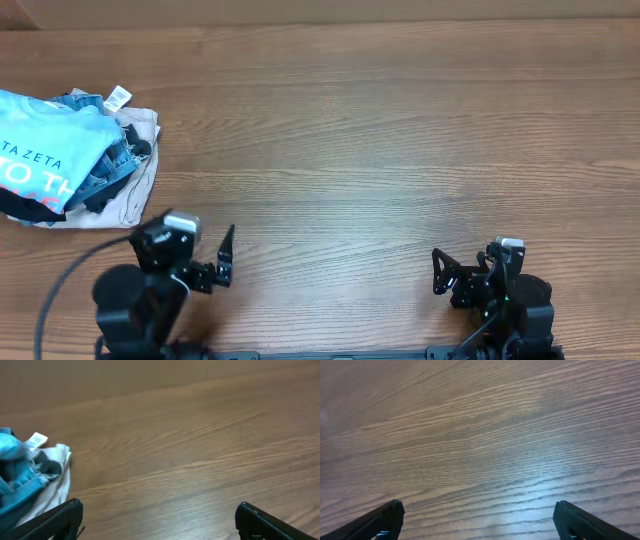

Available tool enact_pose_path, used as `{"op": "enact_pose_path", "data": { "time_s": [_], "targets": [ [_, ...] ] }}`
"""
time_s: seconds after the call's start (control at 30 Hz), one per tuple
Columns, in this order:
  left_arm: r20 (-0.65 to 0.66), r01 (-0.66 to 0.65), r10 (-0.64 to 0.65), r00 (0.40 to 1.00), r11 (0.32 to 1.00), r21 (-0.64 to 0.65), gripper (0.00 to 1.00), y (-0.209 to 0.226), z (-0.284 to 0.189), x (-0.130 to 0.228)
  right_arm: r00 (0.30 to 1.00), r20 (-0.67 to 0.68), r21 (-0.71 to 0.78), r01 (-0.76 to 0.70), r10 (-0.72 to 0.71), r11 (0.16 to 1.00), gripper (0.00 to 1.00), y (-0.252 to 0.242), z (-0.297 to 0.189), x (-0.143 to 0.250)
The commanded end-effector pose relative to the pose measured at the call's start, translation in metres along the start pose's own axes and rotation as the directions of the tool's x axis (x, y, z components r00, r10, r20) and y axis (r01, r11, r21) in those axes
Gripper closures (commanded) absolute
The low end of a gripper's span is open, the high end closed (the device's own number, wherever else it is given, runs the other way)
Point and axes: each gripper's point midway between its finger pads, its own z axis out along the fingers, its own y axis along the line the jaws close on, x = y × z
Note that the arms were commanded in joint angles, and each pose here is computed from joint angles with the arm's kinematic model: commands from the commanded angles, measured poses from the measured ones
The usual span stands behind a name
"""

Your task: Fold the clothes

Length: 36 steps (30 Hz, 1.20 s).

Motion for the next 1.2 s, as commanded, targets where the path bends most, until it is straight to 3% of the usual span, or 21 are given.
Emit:
{"op": "enact_pose_path", "data": {
  "time_s": [0.0, 0.3, 1.17],
  "targets": [
    [0.042, 0.043, -0.044, 0.998, 0.999, 0.024, 0.0, -0.006, 0.009, 0.028, 1.0, 0.012, -0.003, 0.0, 0.0, 1.0, 0.0, 0.0, 0.0, -0.002],
    [0.071, 0.033, -0.04, 0.997, 0.995, 0.099, 0.0, -0.019, 0.033, 0.075, 1.0, 0.012, -0.003, 0.0, 0.0, 1.0, 0.0, 0.0, 0.0, -0.002],
    [0.087, 0.067, -0.077, 0.993, 0.991, 0.116, 0.0, -0.021, 0.034, 0.072, 1.0, 0.012, -0.003, 0.0, 0.0, 1.0, 0.0, 0.0, 0.0, -0.002]
  ]
}}
